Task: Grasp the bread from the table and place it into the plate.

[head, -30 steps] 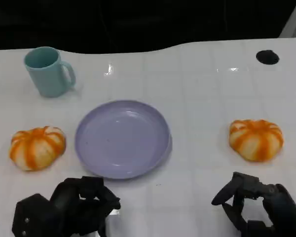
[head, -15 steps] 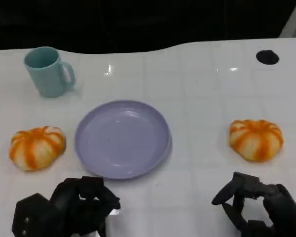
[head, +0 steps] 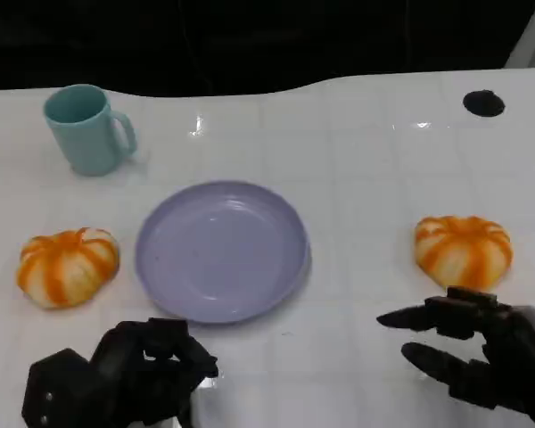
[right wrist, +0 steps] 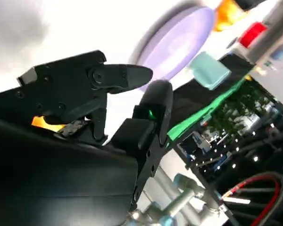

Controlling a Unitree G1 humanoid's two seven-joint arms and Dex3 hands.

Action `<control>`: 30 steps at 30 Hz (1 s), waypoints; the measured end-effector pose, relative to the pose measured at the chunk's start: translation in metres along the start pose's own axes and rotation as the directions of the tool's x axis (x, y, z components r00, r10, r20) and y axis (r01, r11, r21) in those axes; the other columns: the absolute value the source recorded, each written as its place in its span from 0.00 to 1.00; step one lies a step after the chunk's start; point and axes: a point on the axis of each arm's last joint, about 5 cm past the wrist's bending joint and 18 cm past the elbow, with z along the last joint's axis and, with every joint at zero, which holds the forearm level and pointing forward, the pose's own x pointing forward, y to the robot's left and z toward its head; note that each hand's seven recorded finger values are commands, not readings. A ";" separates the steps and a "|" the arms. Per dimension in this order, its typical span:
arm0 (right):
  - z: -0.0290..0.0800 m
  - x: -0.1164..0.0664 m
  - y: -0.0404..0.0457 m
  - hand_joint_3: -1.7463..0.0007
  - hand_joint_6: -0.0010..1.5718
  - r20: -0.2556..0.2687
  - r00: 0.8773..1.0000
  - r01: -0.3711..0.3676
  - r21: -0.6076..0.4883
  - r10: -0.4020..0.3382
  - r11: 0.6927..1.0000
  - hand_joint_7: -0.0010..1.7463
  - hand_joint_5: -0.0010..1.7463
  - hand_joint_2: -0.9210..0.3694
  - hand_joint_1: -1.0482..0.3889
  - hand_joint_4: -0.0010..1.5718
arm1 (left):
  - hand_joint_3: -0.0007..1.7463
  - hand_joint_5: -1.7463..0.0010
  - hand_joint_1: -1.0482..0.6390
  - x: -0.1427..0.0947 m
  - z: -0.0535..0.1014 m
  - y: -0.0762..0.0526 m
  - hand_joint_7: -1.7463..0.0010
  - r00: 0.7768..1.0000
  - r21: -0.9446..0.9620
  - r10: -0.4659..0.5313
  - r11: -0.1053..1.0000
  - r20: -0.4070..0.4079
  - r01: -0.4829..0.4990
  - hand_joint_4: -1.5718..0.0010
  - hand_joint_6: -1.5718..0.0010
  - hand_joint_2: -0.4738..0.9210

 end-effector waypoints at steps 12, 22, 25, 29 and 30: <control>0.011 0.012 -0.0372 0.91 0.20 -0.084 0.996 -0.073 -0.402 0.043 0.913 0.00 0.17 0.00 0.34 0.07 | 0.25 0.32 0.00 0.001 0.000 -0.001 0.59 1.000 0.001 -0.007 1.000 -0.006 0.007 0.00 0.09 0.81; 0.015 0.020 -0.0402 0.96 0.13 -0.203 0.975 -0.181 -0.503 0.088 0.845 0.00 0.17 0.00 0.30 0.00 | 0.25 0.32 0.00 0.001 0.000 -0.001 0.59 1.000 0.001 -0.007 1.000 -0.007 0.007 0.00 0.08 0.81; 0.015 0.025 -0.0394 0.97 0.12 -0.226 0.969 -0.204 -0.526 0.095 0.826 0.00 0.16 0.00 0.30 0.00 | 0.26 0.32 0.00 0.001 0.000 -0.001 0.59 1.000 0.003 -0.009 1.000 -0.007 0.009 0.00 0.08 0.81; 0.010 0.035 -0.0377 0.98 0.12 -0.255 0.962 -0.228 -0.549 0.098 0.805 0.00 0.16 0.00 0.29 0.00 | 0.26 0.32 0.00 0.001 0.000 -0.001 0.59 1.000 0.004 -0.010 1.000 -0.008 0.010 0.00 0.08 0.81; 0.008 0.037 -0.0365 0.98 0.13 -0.264 0.959 -0.236 -0.554 0.101 0.798 0.00 0.17 0.00 0.29 0.00 | 0.26 0.32 0.00 0.001 0.000 -0.001 0.60 1.000 0.004 -0.010 1.000 -0.009 0.010 0.00 0.08 0.81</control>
